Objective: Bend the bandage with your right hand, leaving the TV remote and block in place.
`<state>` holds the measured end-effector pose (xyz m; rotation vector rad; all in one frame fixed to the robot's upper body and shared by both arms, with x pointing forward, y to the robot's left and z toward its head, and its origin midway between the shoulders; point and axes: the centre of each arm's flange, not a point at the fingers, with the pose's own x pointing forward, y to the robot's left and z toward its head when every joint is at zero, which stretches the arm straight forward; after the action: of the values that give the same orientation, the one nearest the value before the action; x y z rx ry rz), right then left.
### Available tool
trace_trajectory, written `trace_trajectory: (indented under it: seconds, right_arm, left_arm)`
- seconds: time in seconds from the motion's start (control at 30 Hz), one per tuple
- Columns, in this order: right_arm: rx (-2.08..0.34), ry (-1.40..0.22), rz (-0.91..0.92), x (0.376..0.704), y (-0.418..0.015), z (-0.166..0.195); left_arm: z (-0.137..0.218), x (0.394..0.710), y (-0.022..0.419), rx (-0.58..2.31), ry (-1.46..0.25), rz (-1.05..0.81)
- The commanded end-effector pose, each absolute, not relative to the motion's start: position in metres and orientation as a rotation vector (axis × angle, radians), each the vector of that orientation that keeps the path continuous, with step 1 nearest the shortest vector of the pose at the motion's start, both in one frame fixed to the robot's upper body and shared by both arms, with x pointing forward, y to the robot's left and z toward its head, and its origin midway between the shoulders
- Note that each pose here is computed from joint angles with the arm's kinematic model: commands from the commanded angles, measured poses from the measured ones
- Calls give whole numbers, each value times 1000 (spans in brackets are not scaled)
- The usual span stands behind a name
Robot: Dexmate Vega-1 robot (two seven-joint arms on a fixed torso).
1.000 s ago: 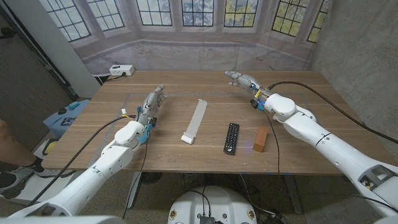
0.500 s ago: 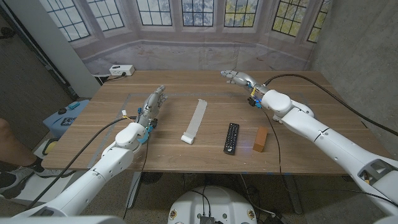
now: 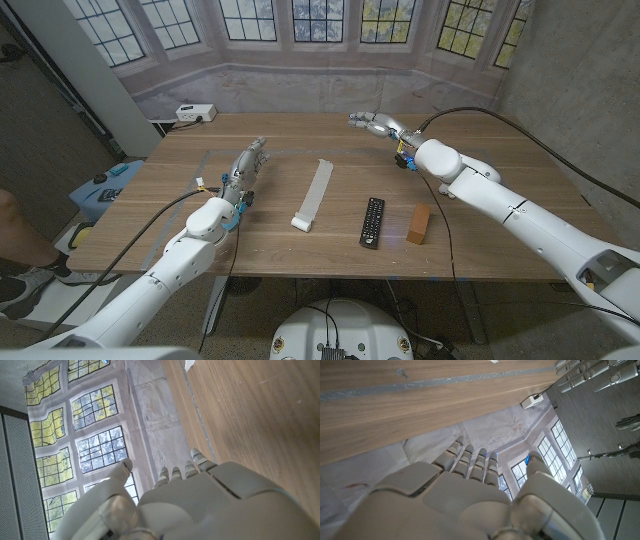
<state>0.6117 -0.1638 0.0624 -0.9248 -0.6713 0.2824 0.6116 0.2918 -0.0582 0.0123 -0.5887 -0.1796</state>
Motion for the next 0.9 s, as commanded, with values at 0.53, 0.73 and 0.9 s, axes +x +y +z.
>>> trace_trajectory:
  seconds: [0.53,0.73,0.9]
  right_arm:
    - [-1214,-701,197,610,-121,74]
    - [-1279,-692,169,611,-114,76]
    - [-1355,-703,135,613,-107,79]
  left_arm:
    - [-61,607,301,8,-592,-163]
    - [-62,608,301,7,-588,-165]
    - [-62,610,302,5,-584,-166]
